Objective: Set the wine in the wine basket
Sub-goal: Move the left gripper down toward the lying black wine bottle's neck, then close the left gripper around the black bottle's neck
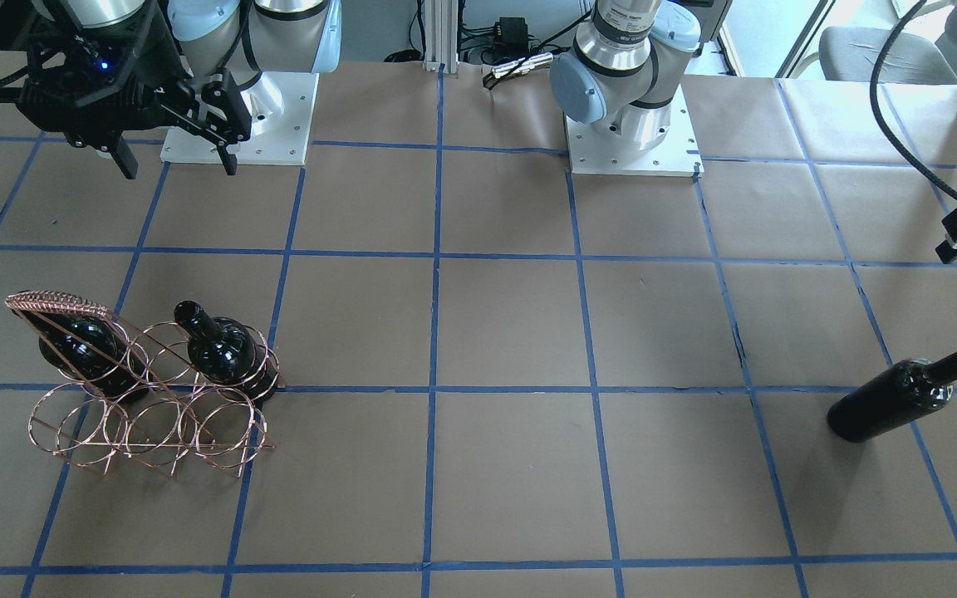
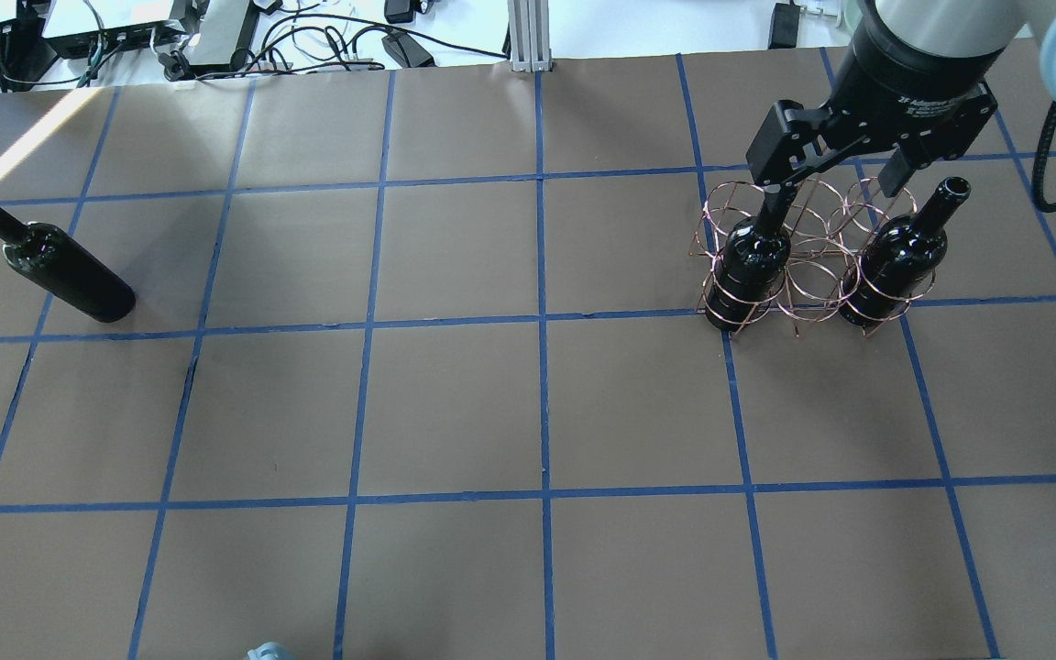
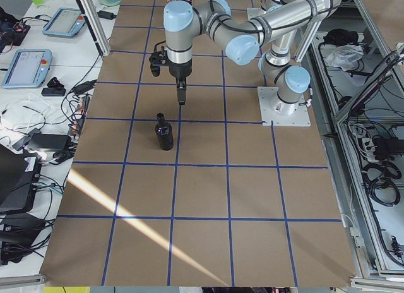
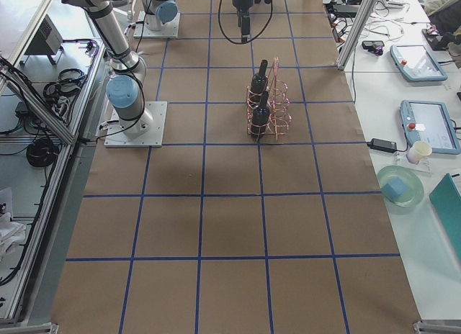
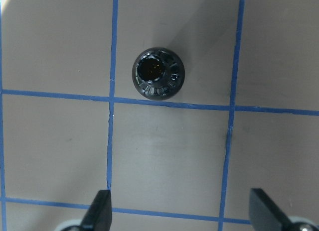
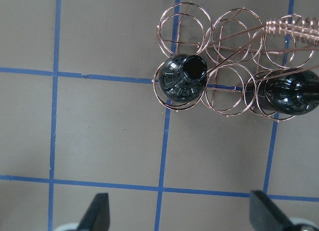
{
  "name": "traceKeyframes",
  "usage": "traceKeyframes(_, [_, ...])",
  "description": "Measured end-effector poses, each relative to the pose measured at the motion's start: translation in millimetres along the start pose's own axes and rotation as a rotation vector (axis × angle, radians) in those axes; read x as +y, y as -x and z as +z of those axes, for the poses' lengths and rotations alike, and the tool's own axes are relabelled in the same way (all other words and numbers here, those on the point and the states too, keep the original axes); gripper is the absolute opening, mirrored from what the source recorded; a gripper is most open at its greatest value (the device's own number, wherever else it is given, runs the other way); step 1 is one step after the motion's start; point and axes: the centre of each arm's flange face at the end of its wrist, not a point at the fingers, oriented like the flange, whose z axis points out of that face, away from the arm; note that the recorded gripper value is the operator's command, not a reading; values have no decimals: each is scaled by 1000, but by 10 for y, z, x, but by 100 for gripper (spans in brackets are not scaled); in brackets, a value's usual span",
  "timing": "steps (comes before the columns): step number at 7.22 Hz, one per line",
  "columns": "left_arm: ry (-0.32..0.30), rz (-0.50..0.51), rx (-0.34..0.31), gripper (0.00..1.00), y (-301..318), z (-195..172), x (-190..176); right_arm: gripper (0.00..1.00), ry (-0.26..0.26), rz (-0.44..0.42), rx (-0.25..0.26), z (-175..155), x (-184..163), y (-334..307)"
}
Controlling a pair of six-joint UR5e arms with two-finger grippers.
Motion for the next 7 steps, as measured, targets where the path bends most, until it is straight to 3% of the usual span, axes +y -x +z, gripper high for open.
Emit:
traceKeyframes(2, [-56,92,16,97,222,469,-362,100,-1,0,0,-4,2,0])
traceKeyframes(5, [-79,93,84,93,219,907,-636,100,-1,0,0,-3,3,0])
traceKeyframes(6, [-72,93,91,48,162,955,-663,100,-1,0,0,-3,3,0])
traceKeyframes(7, [-63,95,94,13,127,998,-674,100,-1,0,0,-3,3,0])
